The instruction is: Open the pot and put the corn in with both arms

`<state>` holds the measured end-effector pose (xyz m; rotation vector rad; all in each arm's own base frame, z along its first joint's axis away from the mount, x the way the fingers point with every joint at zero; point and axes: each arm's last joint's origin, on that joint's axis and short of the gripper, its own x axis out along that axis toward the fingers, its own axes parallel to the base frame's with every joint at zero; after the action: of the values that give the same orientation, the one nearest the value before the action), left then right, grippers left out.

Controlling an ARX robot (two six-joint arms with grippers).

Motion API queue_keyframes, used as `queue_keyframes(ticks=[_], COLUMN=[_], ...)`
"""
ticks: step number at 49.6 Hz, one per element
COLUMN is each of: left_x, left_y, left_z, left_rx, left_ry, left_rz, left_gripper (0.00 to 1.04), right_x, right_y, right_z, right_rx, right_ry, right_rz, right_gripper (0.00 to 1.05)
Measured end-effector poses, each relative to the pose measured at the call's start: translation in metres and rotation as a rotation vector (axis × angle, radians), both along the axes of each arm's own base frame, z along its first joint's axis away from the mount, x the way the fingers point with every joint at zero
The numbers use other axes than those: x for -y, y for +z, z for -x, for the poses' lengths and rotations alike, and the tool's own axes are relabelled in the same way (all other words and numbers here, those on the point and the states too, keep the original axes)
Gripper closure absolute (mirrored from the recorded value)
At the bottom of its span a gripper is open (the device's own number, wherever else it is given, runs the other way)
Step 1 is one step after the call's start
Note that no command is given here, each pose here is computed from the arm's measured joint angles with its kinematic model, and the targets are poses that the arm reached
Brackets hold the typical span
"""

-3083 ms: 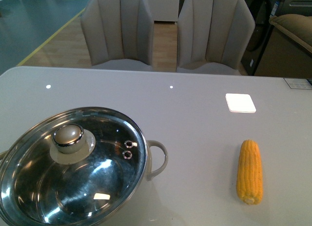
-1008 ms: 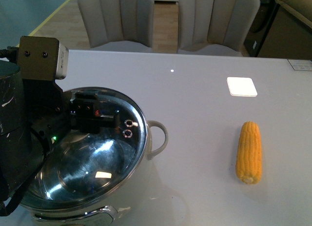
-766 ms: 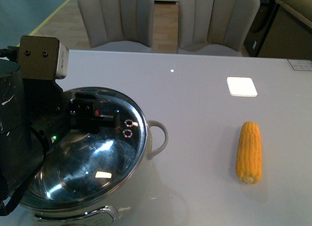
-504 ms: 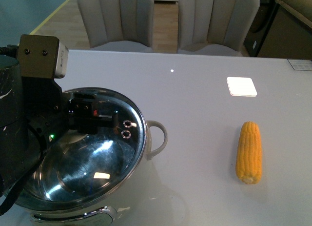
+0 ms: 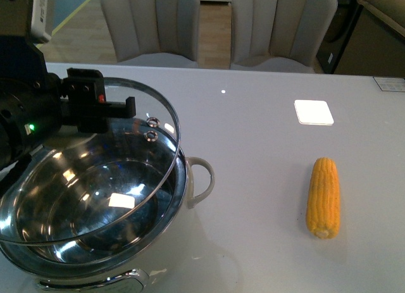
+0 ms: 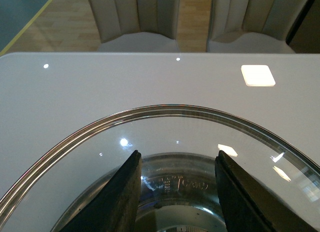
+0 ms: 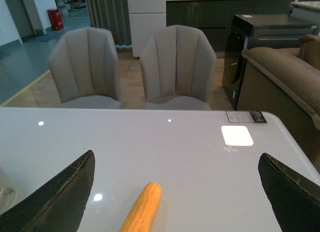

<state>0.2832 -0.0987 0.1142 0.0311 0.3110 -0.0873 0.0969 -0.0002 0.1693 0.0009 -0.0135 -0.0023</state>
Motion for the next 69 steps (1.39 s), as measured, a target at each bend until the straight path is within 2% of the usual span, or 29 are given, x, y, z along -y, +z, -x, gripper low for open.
queue_keyframes(ticks=[11, 17, 25, 31, 40, 57, 69], left_x=[-0.03, -0.081, -0.153, -0.207, -0.242, -0.266, -0.286], left_y=[0.028, 0.045, 0.042, 0.025, 0.003, -0.052, -0.085], left_z=[-0.005, -0.007, 0.001, 0.012, 0.024, 0.038, 0.027], left_rx=[0.072, 0.137, 0.174, 0.158, 0.141, 0.043, -0.011], left_ry=[0.027, 0.108, 0.205, 0.313, 0.384, 0.413, 0.443], left_rz=[0.017, -0.016, -0.079, -0.109, -0.104, -0.054, -0.05], left_gripper=[0.65, 0.65, 0.65, 0.65, 0.65, 0.65, 0.65], right_x=[0.0, 0.0, 0.0, 0.0, 0.0, 0.0, 0.0], right_y=[0.0, 0.0, 0.0, 0.0, 0.0, 0.0, 0.0], right_z=[0.0, 0.0, 0.0, 0.0, 0.0, 0.0, 0.0], right_rx=[0.0, 0.0, 0.0, 0.0, 0.0, 0.0, 0.0], right_ry=[0.0, 0.0, 0.0, 0.0, 0.0, 0.0, 0.0], right_rz=[0.0, 0.0, 0.0, 0.0, 0.0, 0.0, 0.0], right_gripper=[0.09, 0.09, 0.09, 0.09, 0.09, 0.09, 0.09])
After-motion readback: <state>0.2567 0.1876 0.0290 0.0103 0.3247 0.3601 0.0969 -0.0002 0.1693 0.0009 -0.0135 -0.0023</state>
